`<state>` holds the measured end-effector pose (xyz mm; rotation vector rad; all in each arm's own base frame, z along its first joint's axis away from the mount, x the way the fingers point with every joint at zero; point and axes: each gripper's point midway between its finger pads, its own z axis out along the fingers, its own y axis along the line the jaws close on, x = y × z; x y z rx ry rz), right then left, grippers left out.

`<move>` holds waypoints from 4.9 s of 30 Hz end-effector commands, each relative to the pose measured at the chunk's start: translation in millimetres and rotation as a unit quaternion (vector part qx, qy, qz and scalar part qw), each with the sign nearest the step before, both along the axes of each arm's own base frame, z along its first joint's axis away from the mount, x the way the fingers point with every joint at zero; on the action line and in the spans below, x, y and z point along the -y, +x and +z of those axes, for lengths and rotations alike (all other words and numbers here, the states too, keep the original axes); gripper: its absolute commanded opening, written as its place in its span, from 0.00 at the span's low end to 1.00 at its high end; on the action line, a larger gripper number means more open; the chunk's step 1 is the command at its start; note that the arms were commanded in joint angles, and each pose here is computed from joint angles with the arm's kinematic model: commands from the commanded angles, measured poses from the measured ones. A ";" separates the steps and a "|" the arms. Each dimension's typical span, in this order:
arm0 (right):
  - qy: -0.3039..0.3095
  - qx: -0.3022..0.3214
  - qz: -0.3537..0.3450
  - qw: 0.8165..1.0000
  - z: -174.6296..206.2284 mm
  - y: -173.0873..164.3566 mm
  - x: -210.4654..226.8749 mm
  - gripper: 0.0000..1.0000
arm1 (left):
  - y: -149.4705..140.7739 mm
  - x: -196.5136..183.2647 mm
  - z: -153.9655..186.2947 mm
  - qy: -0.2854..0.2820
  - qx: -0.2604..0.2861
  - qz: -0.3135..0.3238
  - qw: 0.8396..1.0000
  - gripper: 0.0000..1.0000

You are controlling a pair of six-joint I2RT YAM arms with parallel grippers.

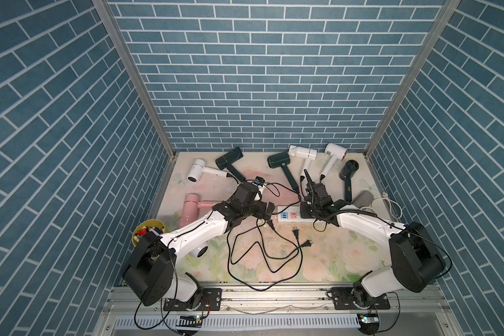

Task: Charge the blow dryers
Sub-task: Insert the plug into the socket, then pick up the plug from the center of the board.

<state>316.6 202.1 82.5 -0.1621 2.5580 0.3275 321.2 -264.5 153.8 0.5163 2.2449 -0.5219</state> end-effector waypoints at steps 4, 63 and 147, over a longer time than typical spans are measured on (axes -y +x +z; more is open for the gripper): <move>-0.030 -0.070 -0.009 0.997 -28.6 -30.1 12.9 0.00 | -0.2 -2.6 4.7 -0.005 0.010 0.002 1.000 1.00; -0.037 -0.079 0.022 0.996 -26.6 -18.0 -2.4 0.32 | 6.8 -86.7 32.7 0.006 0.086 0.168 0.982 0.99; 0.093 0.067 0.009 0.993 57.5 -71.4 27.0 0.99 | 149.6 -74.7 -127.8 0.068 -0.259 0.034 0.963 0.61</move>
